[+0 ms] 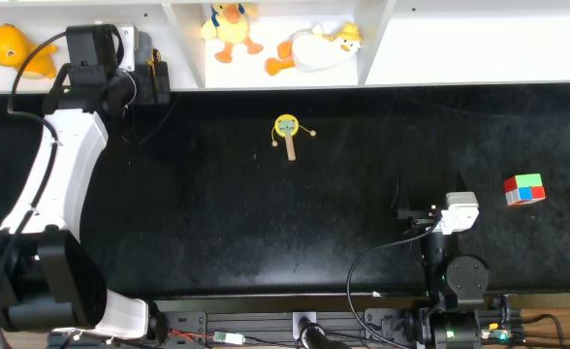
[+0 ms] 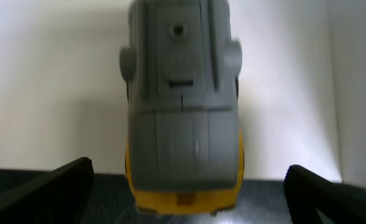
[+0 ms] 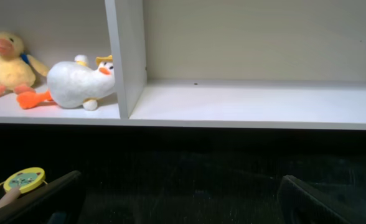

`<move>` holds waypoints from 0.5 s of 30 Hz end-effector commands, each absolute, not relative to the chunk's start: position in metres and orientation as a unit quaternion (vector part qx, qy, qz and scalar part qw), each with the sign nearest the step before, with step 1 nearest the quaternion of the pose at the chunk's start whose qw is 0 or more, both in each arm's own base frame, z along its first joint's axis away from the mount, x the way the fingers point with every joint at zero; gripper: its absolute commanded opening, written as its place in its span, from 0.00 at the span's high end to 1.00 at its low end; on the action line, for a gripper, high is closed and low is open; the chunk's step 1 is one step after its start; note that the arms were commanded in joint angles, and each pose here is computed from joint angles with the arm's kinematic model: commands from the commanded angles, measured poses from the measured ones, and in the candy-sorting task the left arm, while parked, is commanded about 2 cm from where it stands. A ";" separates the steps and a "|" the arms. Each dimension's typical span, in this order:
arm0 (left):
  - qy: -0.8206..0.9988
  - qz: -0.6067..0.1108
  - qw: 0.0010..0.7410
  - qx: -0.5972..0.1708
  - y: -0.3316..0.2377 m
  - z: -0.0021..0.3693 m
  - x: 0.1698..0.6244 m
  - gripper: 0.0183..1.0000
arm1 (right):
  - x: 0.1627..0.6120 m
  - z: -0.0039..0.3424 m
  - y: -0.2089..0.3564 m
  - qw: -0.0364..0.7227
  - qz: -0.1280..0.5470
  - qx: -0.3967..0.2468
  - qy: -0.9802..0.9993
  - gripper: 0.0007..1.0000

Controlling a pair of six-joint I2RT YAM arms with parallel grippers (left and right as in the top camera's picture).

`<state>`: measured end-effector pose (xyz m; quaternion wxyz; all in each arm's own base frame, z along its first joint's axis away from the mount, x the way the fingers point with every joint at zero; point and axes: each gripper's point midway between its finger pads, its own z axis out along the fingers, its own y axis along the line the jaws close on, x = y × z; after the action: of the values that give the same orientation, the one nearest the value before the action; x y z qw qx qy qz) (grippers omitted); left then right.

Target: Store Toys

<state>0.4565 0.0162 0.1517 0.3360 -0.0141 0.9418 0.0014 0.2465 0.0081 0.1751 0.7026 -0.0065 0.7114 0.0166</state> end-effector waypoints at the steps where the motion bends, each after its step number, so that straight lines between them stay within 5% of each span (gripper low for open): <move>1: 0.936 0.023 0.352 -0.003 0.020 0.172 0.446 0.00 | 0.247 0.172 0.009 0.702 0.021 -0.005 0.712 0.00; 15: 0.929 0.021 0.370 -0.012 0.017 0.156 0.331 0.00 | 0.247 0.172 0.009 0.702 0.021 -0.006 0.712 0.00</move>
<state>0.3466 0.0163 0.1512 0.3474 -0.0096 0.9375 0.0174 0.2465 0.0082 0.1749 0.7023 -0.0065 0.7117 0.0168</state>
